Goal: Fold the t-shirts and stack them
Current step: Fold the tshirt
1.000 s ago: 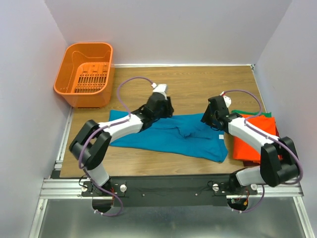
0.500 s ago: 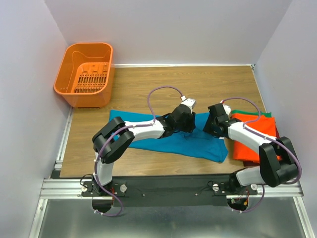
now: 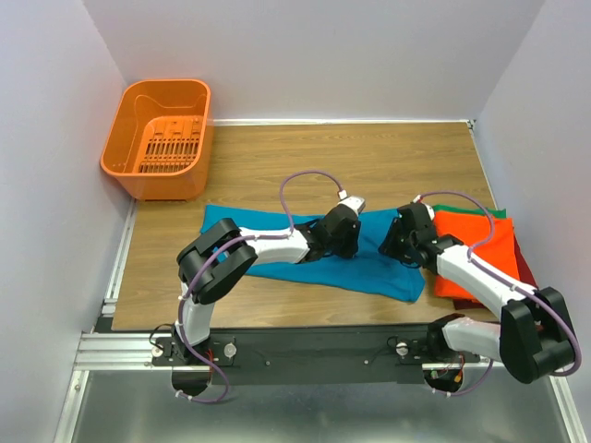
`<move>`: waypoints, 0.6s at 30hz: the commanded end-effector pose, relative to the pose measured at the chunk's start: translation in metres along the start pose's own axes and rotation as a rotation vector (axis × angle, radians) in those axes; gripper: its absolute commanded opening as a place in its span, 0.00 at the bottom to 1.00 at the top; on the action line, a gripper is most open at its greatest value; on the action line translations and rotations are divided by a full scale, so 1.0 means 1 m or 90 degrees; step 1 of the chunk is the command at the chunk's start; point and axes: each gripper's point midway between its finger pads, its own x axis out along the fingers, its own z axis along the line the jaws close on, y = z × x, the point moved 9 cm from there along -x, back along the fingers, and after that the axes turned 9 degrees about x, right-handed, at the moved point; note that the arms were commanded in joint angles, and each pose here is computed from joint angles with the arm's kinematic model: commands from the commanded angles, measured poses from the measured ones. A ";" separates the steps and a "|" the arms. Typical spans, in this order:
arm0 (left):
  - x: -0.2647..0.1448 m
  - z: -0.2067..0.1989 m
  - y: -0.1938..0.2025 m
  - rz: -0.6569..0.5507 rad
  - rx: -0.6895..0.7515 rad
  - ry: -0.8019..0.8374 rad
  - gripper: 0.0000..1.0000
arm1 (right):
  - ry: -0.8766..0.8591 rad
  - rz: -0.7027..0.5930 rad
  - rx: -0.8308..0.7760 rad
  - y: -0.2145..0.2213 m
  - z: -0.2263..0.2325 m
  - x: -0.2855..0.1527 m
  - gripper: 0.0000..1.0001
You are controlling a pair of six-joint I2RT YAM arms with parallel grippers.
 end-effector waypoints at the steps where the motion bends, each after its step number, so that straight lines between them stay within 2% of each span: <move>1: -0.015 0.001 0.007 0.013 -0.003 -0.003 0.34 | -0.011 0.027 0.006 0.011 -0.008 -0.005 0.50; 12: -0.031 0.007 0.018 0.026 -0.007 -0.019 0.32 | -0.022 0.007 0.038 0.009 -0.007 -0.015 0.50; 18: -0.044 0.007 0.000 -0.015 -0.016 -0.054 0.32 | -0.012 0.003 0.064 0.001 0.002 -0.011 0.50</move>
